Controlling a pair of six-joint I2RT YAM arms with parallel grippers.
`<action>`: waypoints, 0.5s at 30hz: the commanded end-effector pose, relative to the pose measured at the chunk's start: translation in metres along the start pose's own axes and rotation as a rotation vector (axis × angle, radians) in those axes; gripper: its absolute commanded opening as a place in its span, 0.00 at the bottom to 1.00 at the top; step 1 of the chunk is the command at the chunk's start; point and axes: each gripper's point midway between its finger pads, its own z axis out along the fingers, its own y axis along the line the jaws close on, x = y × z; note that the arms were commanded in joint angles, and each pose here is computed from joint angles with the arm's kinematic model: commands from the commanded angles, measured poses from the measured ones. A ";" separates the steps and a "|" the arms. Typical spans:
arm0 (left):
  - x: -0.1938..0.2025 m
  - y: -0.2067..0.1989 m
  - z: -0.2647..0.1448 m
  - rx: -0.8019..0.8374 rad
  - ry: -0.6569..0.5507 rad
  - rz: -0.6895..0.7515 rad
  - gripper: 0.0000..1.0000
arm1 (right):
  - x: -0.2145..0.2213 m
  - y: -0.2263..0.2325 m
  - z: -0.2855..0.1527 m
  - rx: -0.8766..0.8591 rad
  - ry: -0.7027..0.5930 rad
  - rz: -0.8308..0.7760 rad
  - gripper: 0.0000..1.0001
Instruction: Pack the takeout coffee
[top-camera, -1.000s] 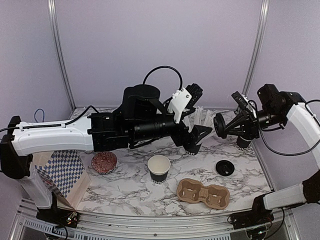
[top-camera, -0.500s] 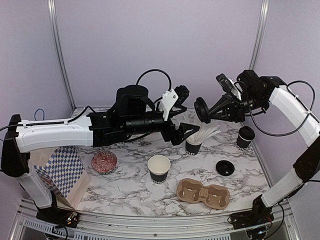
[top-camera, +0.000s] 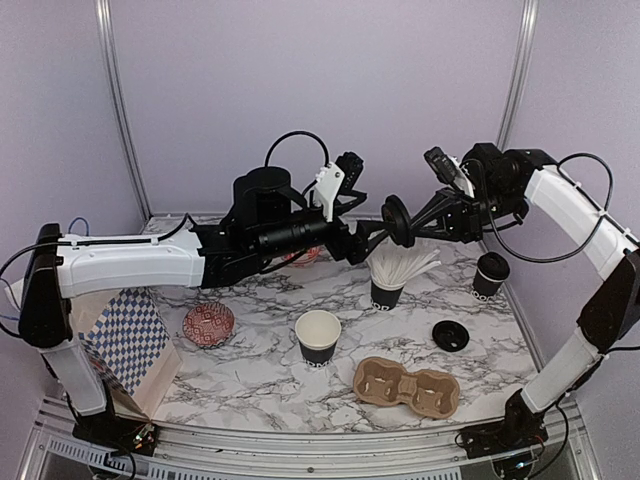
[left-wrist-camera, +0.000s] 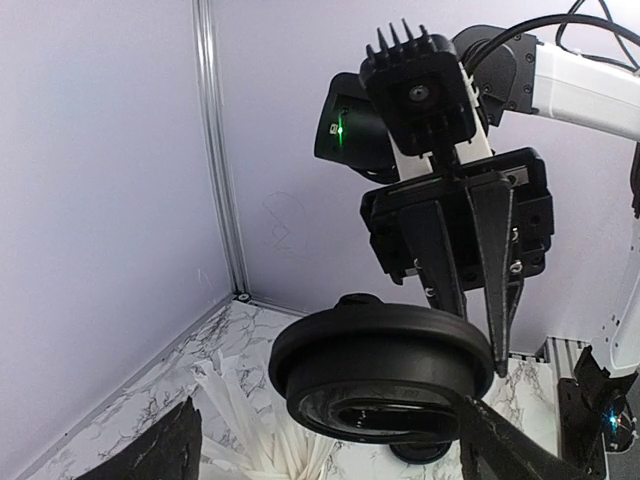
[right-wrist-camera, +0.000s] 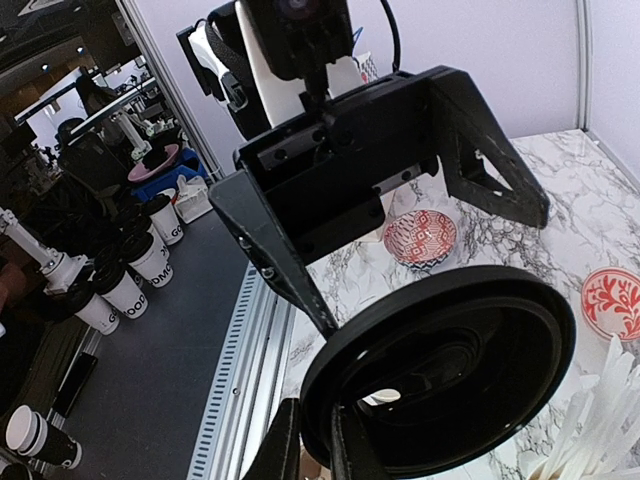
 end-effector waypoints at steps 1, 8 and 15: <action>-0.021 -0.012 0.008 0.091 -0.091 -0.010 0.89 | -0.017 0.013 -0.001 -0.015 -0.021 -0.041 0.11; -0.008 -0.025 0.014 0.168 -0.081 -0.028 0.84 | -0.018 0.010 -0.001 -0.013 -0.020 -0.039 0.11; -0.008 -0.025 0.017 0.174 -0.098 -0.045 0.82 | -0.018 0.012 -0.001 -0.014 -0.020 -0.033 0.11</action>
